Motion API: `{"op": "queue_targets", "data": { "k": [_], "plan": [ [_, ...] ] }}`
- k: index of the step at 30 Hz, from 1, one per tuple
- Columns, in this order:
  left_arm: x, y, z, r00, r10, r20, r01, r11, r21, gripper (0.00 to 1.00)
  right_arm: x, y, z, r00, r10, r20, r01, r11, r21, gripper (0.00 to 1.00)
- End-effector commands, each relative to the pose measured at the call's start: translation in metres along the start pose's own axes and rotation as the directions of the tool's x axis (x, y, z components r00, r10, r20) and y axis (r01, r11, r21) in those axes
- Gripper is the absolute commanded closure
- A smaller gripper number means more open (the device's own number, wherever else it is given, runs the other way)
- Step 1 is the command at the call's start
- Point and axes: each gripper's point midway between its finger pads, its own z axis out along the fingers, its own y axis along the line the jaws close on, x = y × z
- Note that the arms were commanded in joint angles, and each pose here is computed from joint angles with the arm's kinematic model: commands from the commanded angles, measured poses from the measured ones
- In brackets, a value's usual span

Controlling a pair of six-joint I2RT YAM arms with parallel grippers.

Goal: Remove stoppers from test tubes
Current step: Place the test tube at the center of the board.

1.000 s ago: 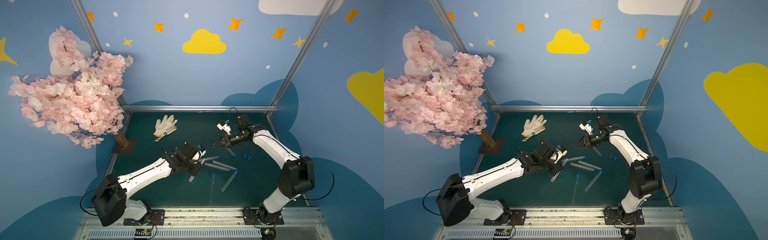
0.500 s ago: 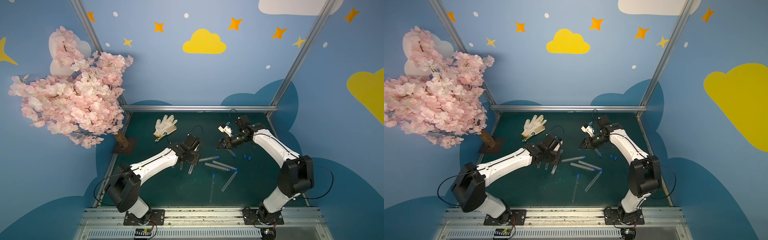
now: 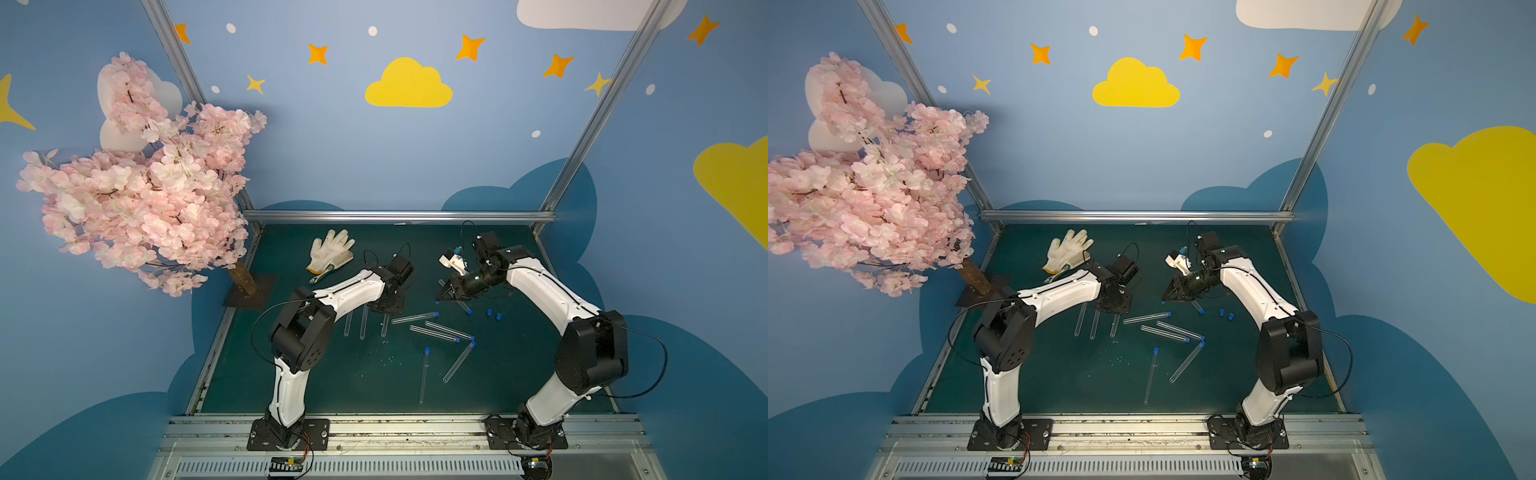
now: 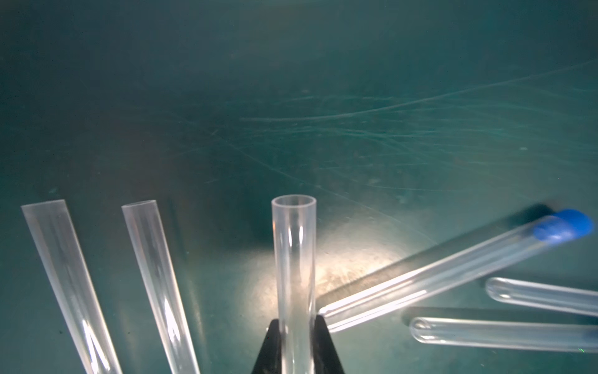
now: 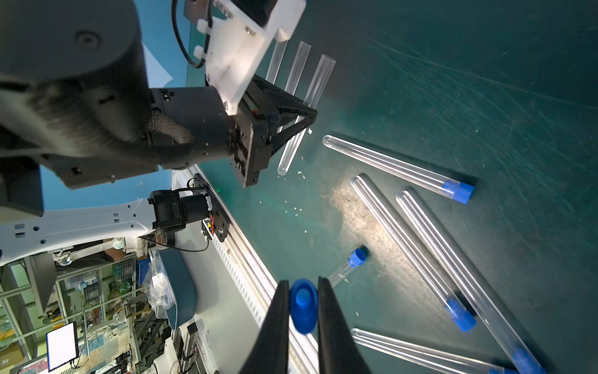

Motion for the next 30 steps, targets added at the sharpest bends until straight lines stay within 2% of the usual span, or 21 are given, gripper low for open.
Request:
{"op": "queue_targets", "data": {
  "k": [1, 6, 12, 18, 26, 30],
  "plan": [
    [0.003, 0.014, 0.005, 0.998, -0.035, -0.049, 0.033, 0.999, -0.043, 0.89, -0.002, -0.001, -0.004, 1.000, 0.000, -0.003, 0.000, 1.000, 0.015, 1.00],
    [0.002, 0.023, 0.016, 0.997, -0.039, -0.071, 0.033, 0.996, -0.083, 0.87, -0.004, -0.005, -0.005, 1.000, 0.010, 0.003, -0.010, 1.000, 0.024, 1.00],
    [0.006, 0.024, 0.031, 0.994, -0.034, -0.104, 0.024, 0.995, -0.098, 0.79, -0.005, -0.012, -0.008, 1.000, 0.027, 0.014, -0.027, 0.999, 0.037, 1.00],
    [0.009, 0.024, 0.041, 0.992, -0.039, -0.122, 0.026, 0.994, -0.103, 0.76, -0.008, -0.016, -0.013, 0.999, 0.038, 0.031, -0.040, 0.998, 0.046, 1.00],
    [0.002, 0.021, 0.029, 0.995, -0.030, -0.093, 0.023, 0.996, -0.082, 0.62, -0.009, -0.023, -0.019, 0.997, 0.061, 0.045, -0.064, 0.996, 0.063, 1.00],
    [-0.006, 0.016, 0.014, 0.998, -0.004, -0.065, 0.000, 0.998, -0.058, 0.53, -0.007, -0.037, -0.022, 0.991, 0.114, 0.072, -0.119, 0.990, 0.076, 1.00]
  ]
}}
